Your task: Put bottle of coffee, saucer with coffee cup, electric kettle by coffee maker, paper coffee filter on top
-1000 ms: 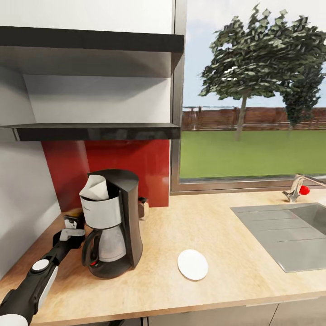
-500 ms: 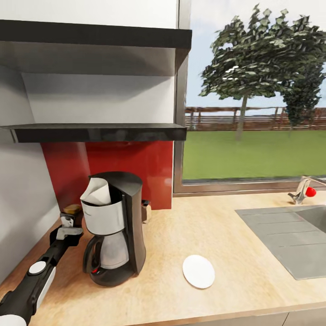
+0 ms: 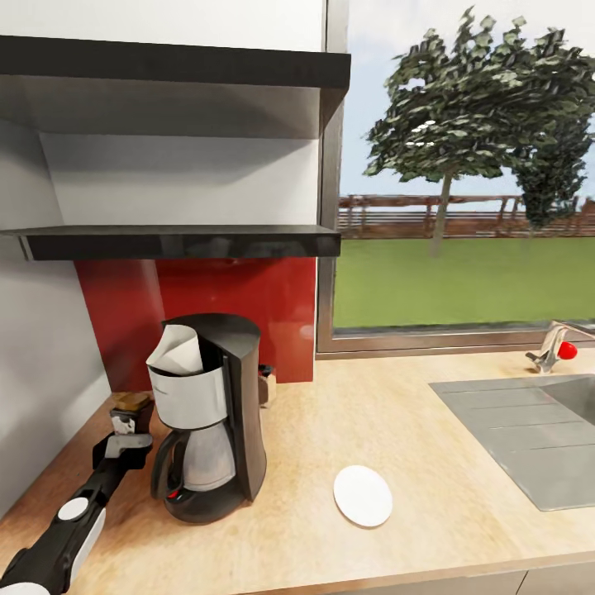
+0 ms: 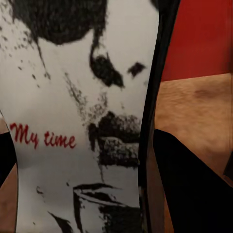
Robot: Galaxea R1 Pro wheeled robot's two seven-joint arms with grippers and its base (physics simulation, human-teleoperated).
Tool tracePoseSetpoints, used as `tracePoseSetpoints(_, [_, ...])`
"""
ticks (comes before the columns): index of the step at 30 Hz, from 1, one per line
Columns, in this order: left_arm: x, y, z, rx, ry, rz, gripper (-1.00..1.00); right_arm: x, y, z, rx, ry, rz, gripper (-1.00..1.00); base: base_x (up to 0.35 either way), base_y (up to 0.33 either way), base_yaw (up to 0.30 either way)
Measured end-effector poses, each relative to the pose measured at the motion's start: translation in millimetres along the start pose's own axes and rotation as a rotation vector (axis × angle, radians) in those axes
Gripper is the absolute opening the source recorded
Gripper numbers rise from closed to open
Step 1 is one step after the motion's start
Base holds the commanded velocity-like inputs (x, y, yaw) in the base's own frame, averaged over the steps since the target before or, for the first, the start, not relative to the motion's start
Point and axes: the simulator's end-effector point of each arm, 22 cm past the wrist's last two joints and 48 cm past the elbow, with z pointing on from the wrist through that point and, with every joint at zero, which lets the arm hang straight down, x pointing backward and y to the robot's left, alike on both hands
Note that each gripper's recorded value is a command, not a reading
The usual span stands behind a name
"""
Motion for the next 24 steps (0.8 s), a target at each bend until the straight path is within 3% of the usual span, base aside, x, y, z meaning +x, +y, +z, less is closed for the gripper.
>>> tracePoseSetpoints(6, [2.1,-11.5,0.5,0.011,0.004,-0.015,-1.0,0.1,0.4,0.0,-0.001,0.0,-0.001,1.0,0.0,0.0,0.0])
tracePoseSetpoints(21, [0.7,-11.2,1.1,0.009,0.002,-0.015,-1.0,0.0,1.3,0.0,-0.003,0.0,0.0,1.0,0.0,0.0,0.0])
tracePoseSetpoints(22, [0.8,-11.0,1.1,0.008,0.002,-0.015,1.0,-0.1,1.2,0.0,-0.002,0.0,0.0,1.0,0.0,0.0,0.0])
tracePoseSetpoints(24, [0.6,-10.0,1.2,0.006,0.002,-0.015,1.0,0.1,1.4,0.0,-0.003,0.0,0.0,1.0,0.0,0.0,0.0])
